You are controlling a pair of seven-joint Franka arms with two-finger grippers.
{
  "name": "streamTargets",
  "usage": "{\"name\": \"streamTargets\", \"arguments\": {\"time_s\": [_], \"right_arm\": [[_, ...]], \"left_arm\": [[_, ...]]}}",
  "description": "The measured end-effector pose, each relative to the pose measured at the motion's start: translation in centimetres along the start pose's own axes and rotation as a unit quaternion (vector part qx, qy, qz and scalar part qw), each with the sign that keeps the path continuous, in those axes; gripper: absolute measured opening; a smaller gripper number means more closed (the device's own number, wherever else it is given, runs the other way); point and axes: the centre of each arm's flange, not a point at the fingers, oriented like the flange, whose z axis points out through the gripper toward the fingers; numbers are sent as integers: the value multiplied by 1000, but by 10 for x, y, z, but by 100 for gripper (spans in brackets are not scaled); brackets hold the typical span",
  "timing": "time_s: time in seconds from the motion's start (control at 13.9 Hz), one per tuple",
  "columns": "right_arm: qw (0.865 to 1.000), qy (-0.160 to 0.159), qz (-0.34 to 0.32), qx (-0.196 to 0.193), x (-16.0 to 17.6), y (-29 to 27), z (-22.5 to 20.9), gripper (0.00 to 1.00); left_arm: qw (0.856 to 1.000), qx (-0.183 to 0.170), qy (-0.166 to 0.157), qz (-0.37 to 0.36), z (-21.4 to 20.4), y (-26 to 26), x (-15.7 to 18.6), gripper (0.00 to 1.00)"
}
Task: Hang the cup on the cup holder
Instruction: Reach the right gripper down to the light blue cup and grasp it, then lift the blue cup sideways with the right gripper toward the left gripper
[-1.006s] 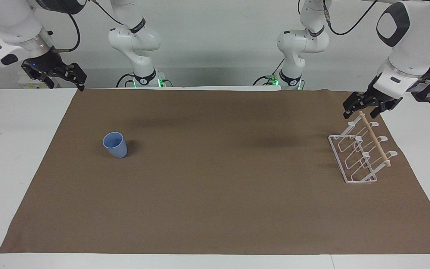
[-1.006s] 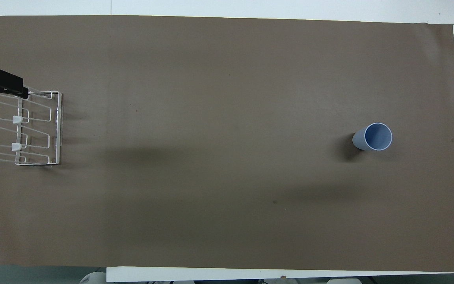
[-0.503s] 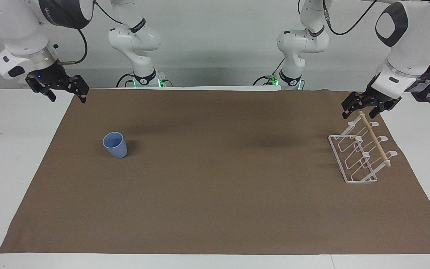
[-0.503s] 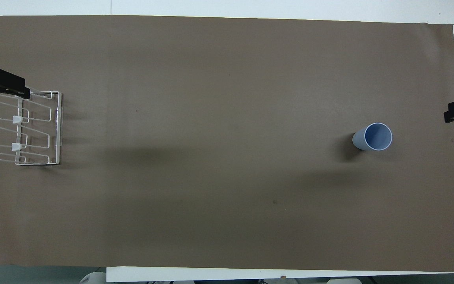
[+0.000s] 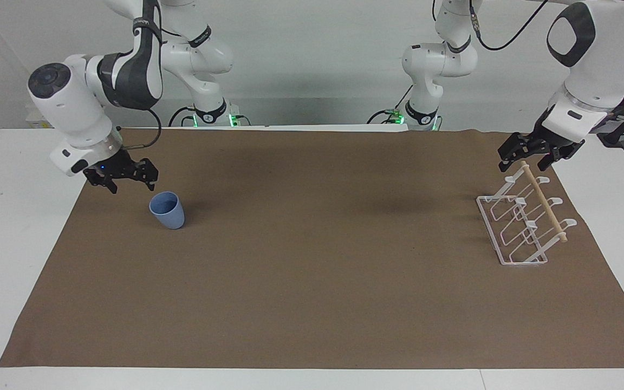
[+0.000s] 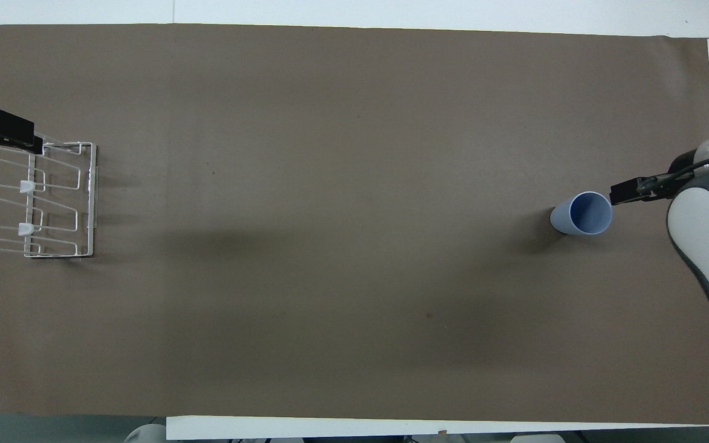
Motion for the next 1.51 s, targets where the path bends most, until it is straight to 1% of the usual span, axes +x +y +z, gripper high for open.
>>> {"name": "streamTargets", "arguments": {"time_s": [0.07,0.22,0.5,0.57,0.65,0.86,1.01,1.08,1.15,1.29,1.36,1.51], "right_arm": [[1000,-8,-14,2,1,0,15,96],[999,-18,-33,4,0,0,39,83],[999,-9,-43,1,-1,0,72,80],[999,-10,-44,1,-1,0,79,76],[999,-11,-44,1,-1,-1,83,75],[999,-15,-47,2,0,-2,89,41],[999,-15,-47,2,0,-3,89,16],[999,-14,-47,2,1,-3,88,6],[999,-14,-47,2,1,-3,88,4],[999,-20,-44,10,2,-4,82,4],[999,-26,-36,25,5,-5,71,4],[997,-29,-22,70,15,-10,31,4]], "left_arm": [[1000,0,0,0,0,0,0,100],[1000,0,0,0,0,0,0,100],[1000,0,0,-1,0,-1,0,100],[1000,0,0,-1,0,-1,0,100],[1000,0,0,-1,0,-1,0,100],[1000,0,0,-1,0,-1,0,100],[1000,0,0,-1,0,-1,0,100],[1000,0,0,-1,0,-1,0,100],[1000,0,0,-1,0,-1,0,100],[1000,0,0,-1,0,-1,0,100],[1000,0,0,-1,0,-1,0,100],[1000,0,0,-1,0,-1,0,100]]}}
